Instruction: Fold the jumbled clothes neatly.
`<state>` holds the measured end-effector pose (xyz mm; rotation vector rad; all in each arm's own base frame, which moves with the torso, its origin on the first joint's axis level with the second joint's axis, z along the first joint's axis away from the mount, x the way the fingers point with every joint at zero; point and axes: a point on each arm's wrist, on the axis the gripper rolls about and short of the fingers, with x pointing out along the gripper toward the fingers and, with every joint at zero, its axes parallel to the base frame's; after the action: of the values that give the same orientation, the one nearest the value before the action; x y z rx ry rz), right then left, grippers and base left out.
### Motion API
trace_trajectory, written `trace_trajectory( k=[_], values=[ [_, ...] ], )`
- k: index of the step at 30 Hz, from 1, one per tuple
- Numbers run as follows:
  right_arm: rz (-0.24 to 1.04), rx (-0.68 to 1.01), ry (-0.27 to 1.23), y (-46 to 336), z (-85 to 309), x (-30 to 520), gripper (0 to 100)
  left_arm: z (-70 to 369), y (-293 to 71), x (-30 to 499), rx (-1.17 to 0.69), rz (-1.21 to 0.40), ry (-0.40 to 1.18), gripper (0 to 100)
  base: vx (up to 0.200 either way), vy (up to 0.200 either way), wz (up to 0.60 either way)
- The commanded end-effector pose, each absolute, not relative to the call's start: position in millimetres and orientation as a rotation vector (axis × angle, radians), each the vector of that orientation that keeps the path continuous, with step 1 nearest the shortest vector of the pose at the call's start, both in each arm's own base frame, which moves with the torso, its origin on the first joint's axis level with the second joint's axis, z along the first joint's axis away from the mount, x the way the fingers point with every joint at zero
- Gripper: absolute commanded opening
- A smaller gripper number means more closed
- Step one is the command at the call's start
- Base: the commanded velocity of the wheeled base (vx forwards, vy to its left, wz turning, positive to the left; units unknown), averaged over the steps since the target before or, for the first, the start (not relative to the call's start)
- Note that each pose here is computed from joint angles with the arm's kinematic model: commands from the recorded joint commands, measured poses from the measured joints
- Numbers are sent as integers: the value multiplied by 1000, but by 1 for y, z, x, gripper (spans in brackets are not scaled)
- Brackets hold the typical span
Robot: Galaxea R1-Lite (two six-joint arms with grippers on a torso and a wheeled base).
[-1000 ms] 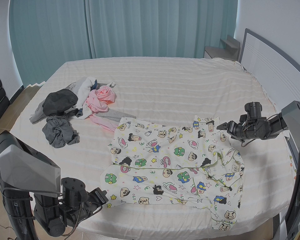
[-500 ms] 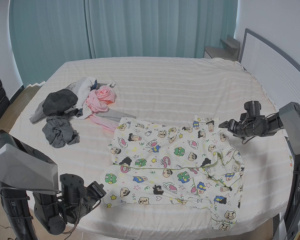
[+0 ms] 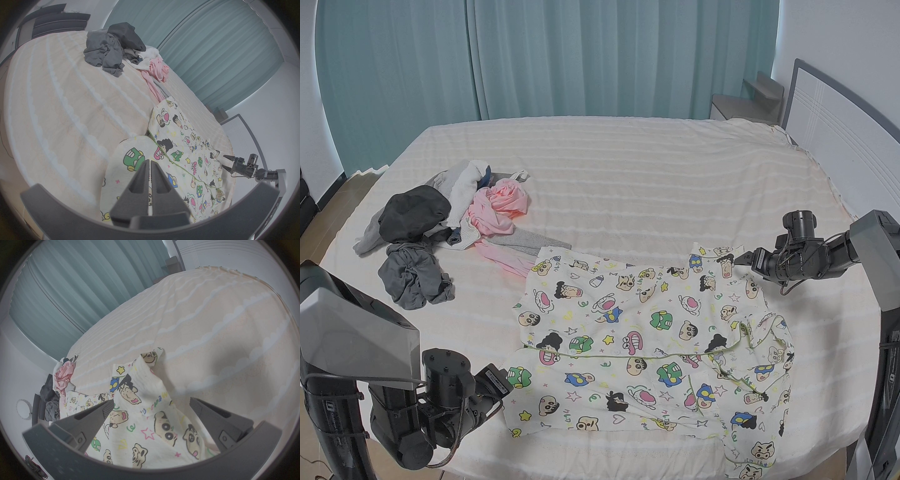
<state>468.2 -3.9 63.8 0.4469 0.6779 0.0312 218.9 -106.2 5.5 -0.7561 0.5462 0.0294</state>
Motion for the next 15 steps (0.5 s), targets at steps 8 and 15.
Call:
trace_trajectory(
  k=[8,15],
  values=[
    [-6,440,708,-17,50,467,100,1,-108,220,-748,36,547,0,0,0,0],
    [-13,435,742,-15,40,464,100,0,-108,220,-747,38,549,0,0,0,0]
  ],
)
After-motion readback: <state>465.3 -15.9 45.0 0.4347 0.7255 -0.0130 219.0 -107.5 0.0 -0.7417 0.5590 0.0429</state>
